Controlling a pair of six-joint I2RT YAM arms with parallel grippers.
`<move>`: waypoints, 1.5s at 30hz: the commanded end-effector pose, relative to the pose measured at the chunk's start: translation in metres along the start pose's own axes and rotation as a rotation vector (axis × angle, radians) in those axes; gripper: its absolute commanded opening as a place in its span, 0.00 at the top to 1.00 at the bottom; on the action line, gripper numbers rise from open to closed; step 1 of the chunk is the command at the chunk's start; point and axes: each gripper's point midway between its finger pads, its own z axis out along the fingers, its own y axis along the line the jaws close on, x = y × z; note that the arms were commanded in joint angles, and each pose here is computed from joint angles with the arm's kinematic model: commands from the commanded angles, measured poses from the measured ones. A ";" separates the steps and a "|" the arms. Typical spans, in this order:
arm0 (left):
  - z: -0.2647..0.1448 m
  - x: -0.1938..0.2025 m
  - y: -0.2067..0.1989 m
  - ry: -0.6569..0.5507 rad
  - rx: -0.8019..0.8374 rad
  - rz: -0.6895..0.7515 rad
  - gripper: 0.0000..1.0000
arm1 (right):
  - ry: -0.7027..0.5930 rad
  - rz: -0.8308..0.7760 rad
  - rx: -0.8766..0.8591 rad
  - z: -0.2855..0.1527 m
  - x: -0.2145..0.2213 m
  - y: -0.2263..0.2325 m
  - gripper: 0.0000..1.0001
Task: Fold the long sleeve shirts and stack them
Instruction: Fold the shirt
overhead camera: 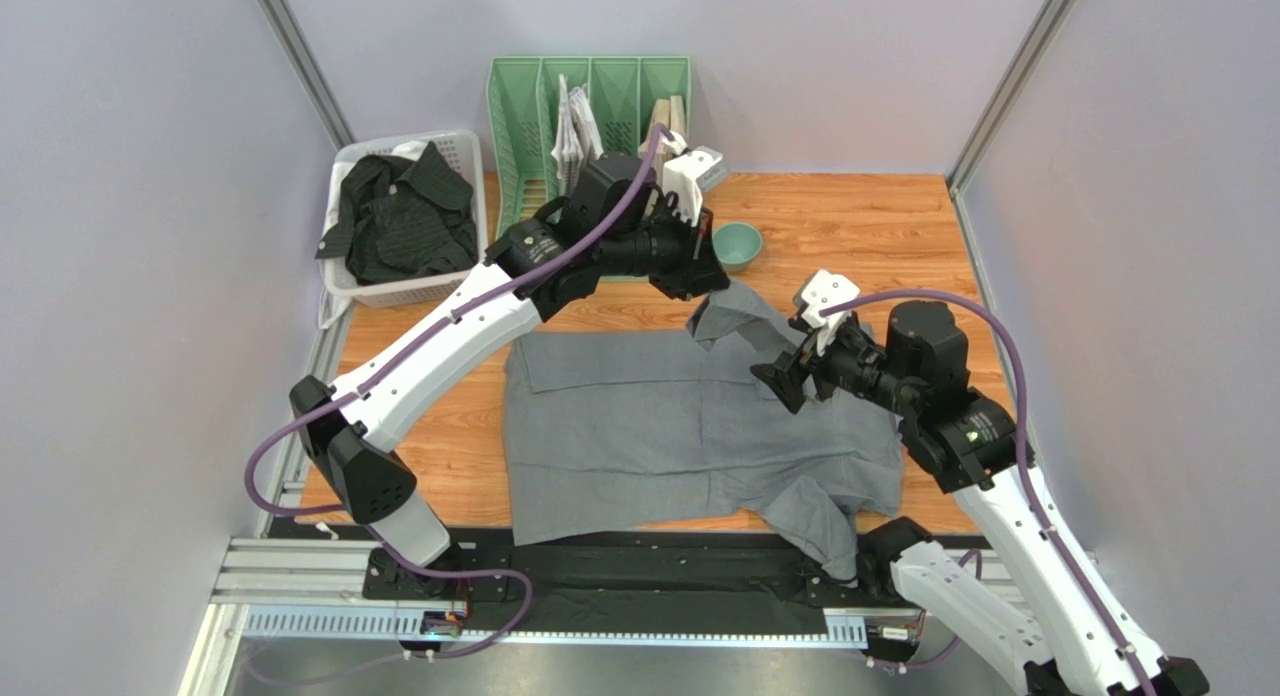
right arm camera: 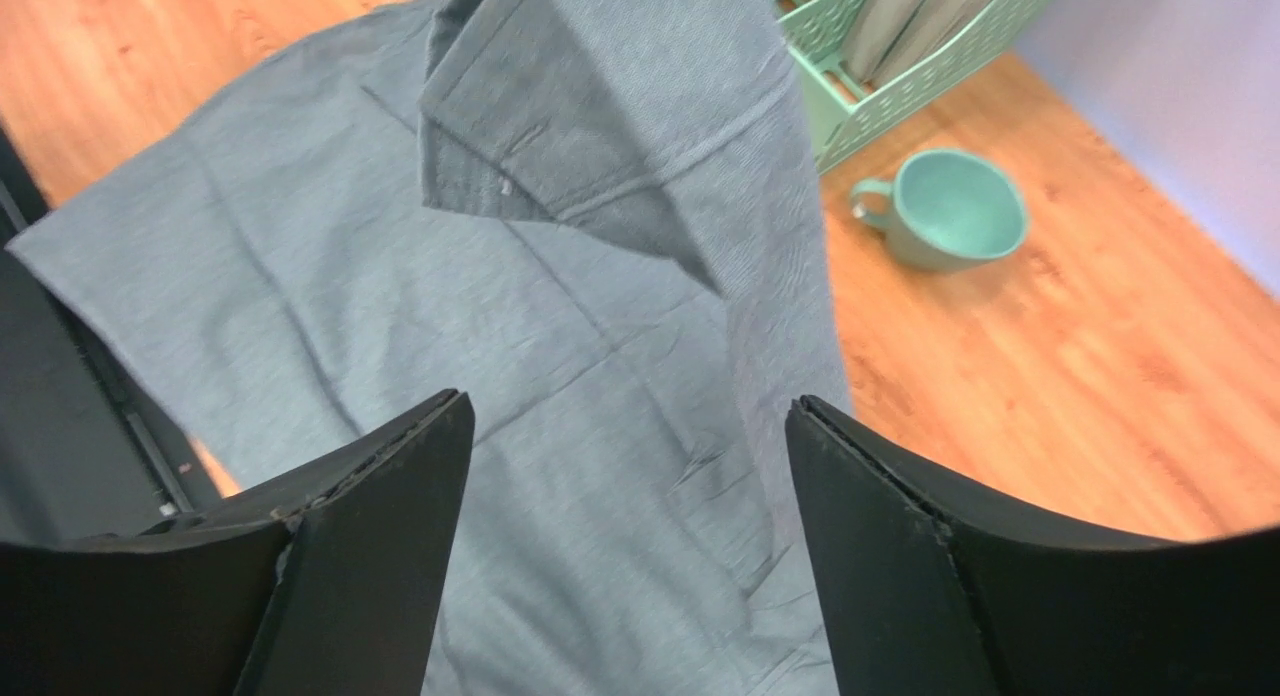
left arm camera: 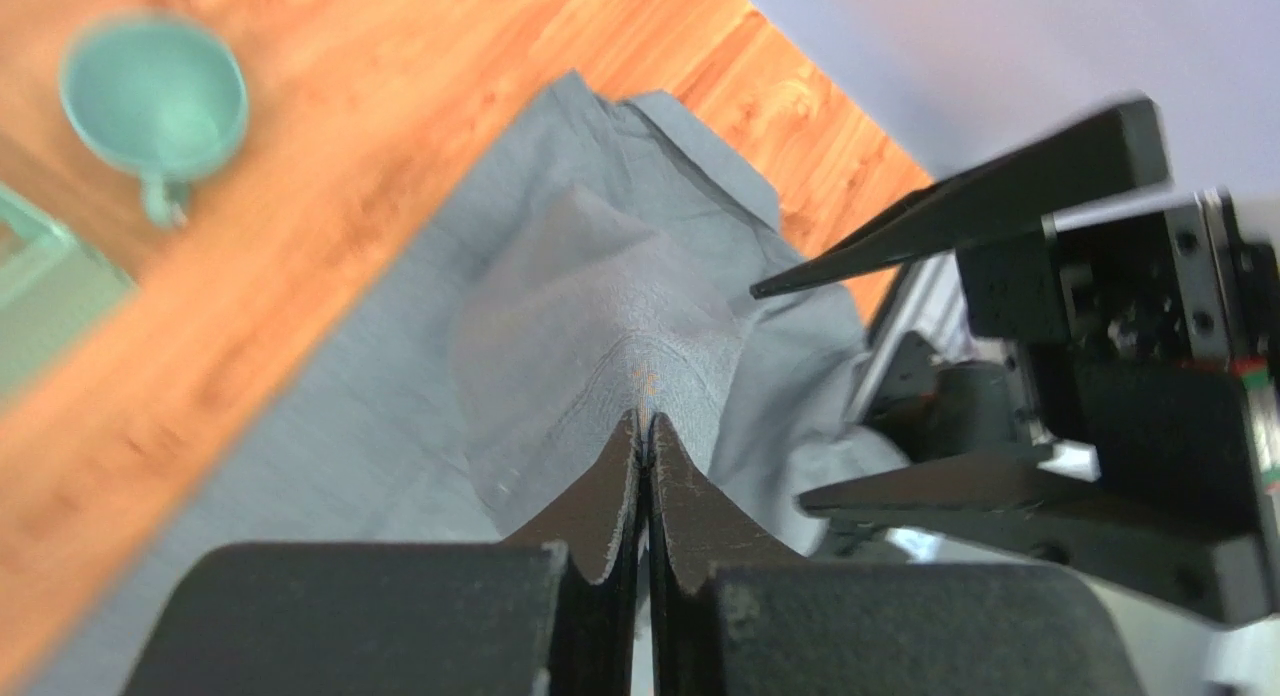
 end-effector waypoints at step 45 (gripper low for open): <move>-0.014 0.014 -0.038 -0.439 -0.074 0.827 0.01 | 0.005 0.407 -0.045 0.037 -0.040 -0.018 1.00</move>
